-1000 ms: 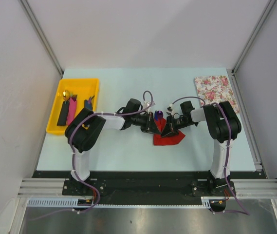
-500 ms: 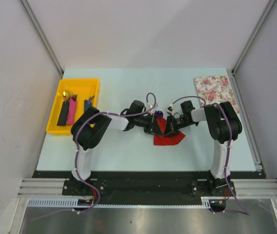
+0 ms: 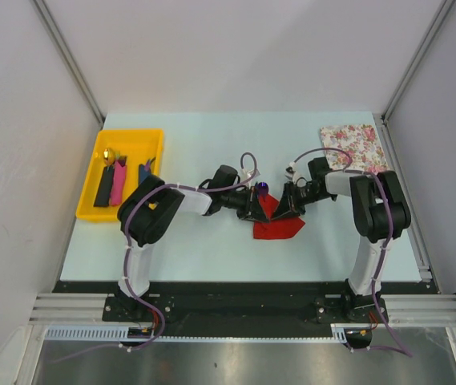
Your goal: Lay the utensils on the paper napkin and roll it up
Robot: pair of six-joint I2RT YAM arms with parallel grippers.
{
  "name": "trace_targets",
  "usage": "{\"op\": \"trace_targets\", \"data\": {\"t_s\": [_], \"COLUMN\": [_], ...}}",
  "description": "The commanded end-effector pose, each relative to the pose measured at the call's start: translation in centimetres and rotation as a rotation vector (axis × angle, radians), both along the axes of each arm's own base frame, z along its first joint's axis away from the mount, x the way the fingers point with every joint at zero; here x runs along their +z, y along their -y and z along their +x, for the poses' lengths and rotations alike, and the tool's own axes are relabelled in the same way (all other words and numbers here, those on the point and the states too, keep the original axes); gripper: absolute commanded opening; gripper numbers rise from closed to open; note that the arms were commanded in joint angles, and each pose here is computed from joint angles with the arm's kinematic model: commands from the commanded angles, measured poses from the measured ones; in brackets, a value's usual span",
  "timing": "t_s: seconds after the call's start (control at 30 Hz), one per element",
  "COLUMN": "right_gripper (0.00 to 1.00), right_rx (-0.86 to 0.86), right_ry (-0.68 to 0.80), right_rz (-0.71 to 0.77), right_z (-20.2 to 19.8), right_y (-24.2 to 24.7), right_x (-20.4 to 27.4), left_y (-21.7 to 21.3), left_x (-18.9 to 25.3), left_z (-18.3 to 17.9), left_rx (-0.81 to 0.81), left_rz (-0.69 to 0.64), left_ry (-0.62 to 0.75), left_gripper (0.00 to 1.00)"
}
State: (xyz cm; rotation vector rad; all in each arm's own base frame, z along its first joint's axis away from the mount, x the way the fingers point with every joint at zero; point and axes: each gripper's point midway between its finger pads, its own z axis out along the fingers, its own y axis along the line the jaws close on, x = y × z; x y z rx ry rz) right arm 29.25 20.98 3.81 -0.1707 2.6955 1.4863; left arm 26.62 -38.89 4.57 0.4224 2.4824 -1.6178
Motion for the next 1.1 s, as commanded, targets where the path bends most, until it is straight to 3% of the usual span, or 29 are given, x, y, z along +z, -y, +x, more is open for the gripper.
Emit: {"op": "trace_targets", "data": {"t_s": [0.0,0.3,0.57,0.83,0.97,1.07], "right_gripper": [0.25,0.42,0.42,0.24,0.06,0.02], "right_rx": [0.049,0.095,0.126,0.155,0.151,0.145], "right_ry": [0.032,0.027,0.035,0.050,0.043,0.032], "right_rz": [-0.012,-0.095,-0.125,-0.125,-0.152,-0.159], "right_z": [-1.2,-3.0,-2.8,-2.7,-2.3,-2.3], "right_y": [1.4,3.3,2.9,2.2,2.4,2.5], "right_x": [2.1,0.1,-1.6,-1.8,-2.5,-2.8], "left_y": [0.8,0.8,1.0,1.4,1.8,2.1], "left_x": [1.0,1.0,1.2,1.5,1.5,1.2], "left_z": [1.2,1.4,1.5,1.8,1.8,1.9], "left_rx": [0.009,0.015,0.018,0.020,0.015,0.015], "left_rz": [-0.032,-0.039,-0.043,-0.052,-0.055,-0.050], "left_ry": [0.043,0.047,0.049,0.055,0.056,0.048], "left_gripper": [0.07,0.07,0.07,0.07,0.07,0.07]}}
